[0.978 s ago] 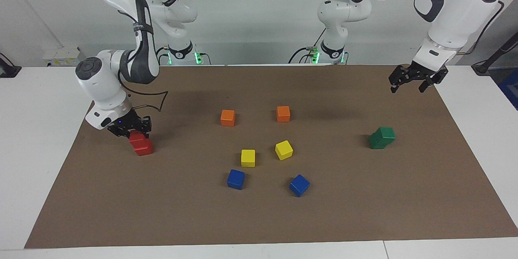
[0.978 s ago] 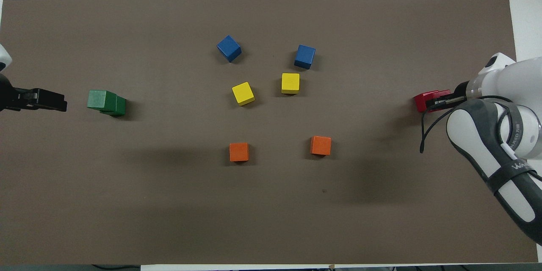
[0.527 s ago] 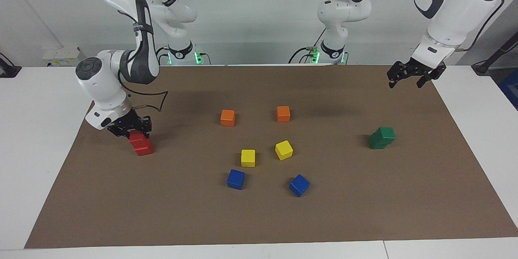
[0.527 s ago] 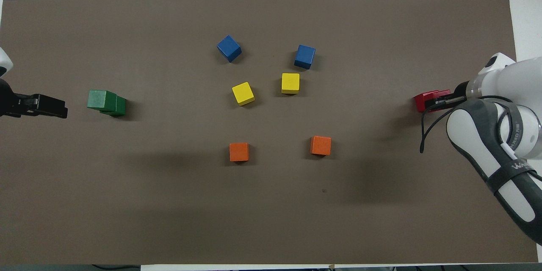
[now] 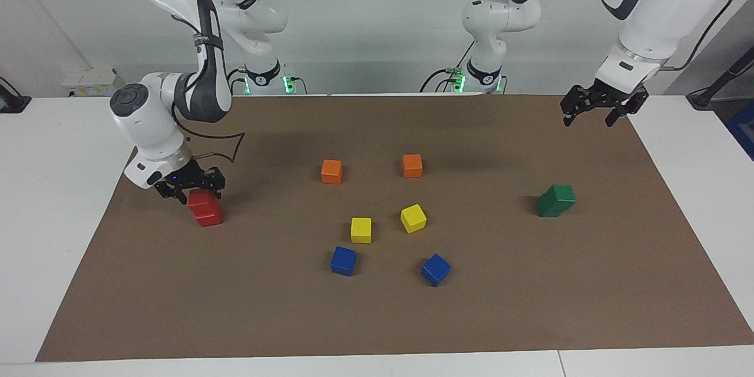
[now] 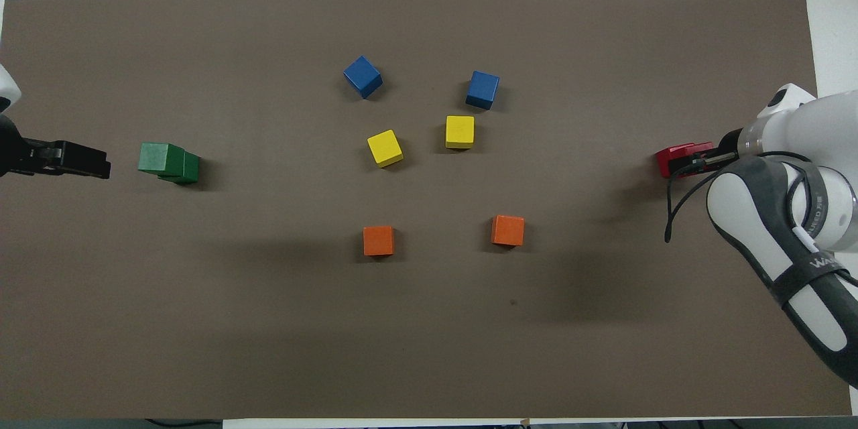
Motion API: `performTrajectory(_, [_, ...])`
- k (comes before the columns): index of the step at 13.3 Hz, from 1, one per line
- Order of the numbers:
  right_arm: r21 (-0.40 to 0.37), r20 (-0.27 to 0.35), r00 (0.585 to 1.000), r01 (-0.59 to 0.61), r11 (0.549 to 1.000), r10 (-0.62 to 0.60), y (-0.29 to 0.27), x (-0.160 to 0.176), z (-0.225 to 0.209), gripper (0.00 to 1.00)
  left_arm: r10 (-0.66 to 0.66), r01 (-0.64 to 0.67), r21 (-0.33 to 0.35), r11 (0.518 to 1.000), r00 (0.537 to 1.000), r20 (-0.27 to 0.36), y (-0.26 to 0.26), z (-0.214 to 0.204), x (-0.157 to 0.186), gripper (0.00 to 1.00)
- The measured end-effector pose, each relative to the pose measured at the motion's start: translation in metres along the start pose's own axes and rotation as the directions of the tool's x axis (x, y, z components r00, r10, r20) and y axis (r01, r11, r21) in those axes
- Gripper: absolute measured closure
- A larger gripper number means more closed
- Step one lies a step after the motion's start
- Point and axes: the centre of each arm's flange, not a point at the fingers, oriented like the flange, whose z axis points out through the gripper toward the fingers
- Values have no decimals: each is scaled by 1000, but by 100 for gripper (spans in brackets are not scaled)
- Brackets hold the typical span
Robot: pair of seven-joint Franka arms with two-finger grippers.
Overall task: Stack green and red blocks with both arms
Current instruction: 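Open the right gripper and withdraw it from the red stack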
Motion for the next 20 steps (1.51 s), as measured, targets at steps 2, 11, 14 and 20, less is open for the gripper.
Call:
performTrajectory(2, [-1,-7,1000,-10,1000,10,0,5,-10,0,10,-10,-2,1000,1000,8,5,-4,6,0])
performTrajectory(11, [-5,-54,998,-11,1000,10,-30,28,-157,0,22,-22,-5,1000,999,37,11,1,10,0])
performTrajectory(14, [-3,-55,999,3,1000,-3,-37,32,-189,0,17,-17,-3,1000,1000,20,9,-8,5,0])
performTrajectory(20, [3,-34,999,30,1000,-30,-53,30,-241,0,17,-17,1,1000,1000,-16,9,-35,2,0])
